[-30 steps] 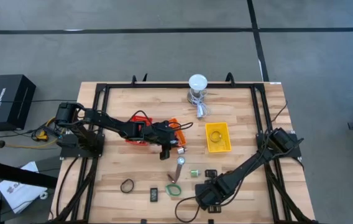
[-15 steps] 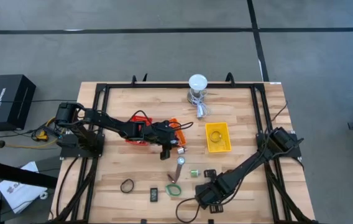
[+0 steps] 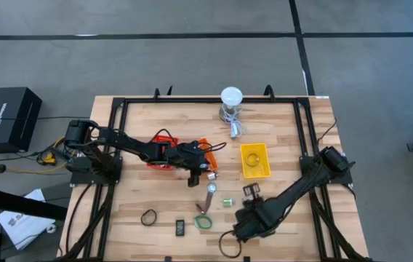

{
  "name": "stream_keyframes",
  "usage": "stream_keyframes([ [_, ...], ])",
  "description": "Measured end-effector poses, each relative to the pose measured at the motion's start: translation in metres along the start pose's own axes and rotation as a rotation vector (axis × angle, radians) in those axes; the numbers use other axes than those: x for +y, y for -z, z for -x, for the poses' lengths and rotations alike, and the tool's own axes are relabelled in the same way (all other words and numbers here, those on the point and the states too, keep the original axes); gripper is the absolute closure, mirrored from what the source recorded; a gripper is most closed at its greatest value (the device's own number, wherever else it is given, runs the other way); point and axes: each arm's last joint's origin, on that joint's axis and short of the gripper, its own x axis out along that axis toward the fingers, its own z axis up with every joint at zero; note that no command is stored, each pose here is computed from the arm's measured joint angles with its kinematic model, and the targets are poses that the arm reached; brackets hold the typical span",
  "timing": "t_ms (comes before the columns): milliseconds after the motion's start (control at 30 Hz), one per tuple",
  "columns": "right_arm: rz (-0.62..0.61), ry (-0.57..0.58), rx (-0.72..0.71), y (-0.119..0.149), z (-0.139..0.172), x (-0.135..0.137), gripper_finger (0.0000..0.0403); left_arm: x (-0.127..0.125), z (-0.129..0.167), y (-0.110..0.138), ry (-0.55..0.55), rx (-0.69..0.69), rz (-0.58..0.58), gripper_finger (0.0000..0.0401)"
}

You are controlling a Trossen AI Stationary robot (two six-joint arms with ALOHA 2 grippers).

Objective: Pick & Place Office items
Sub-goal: Put the white wrist watch into the yellow bin

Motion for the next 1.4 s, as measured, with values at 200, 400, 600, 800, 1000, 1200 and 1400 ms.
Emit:
stream_keyframes([
  [200, -0.062, 0.066, -0.065, 0.03, 0.021, -0.034, 0.0397, -0.001, 0.0, 0.0, 0.017, -0.004, 0.0, 0.0257],
  [400, -0.174, 0.085, -0.224, 0.068, 0.016, -0.071, 0.0388, -0.001, 0.0, -0.001, 0.019, -0.009, 0.0, 0.0257],
  [600, -0.355, 0.075, -0.423, 0.09, -0.037, -0.102, 0.0397, -0.001, 0.0, -0.002, 0.02, -0.016, 0.0, 0.0257],
  [800, -0.442, 0.098, -0.356, 0.112, -0.075, -0.126, 0.0389, -0.001, 0.0, -0.002, 0.021, -0.025, 0.001, 0.0257],
  [1000, -0.523, 0.038, -0.392, 0.111, -0.089, -0.139, 0.0389, -0.001, 0.0, -0.003, 0.023, -0.031, 0.001, 0.0257],
  [1200, -0.605, -0.031, -0.35, 0.117, -0.099, -0.142, 0.0384, -0.003, 0.0, -0.003, 0.028, -0.03, 0.008, 0.0257],
  [1400, -0.619, -0.031, -0.345, 0.12, -0.108, -0.14, 0.038, -0.012, 0.001, -0.002, 0.049, -0.029, -0.008, 0.0257],
])
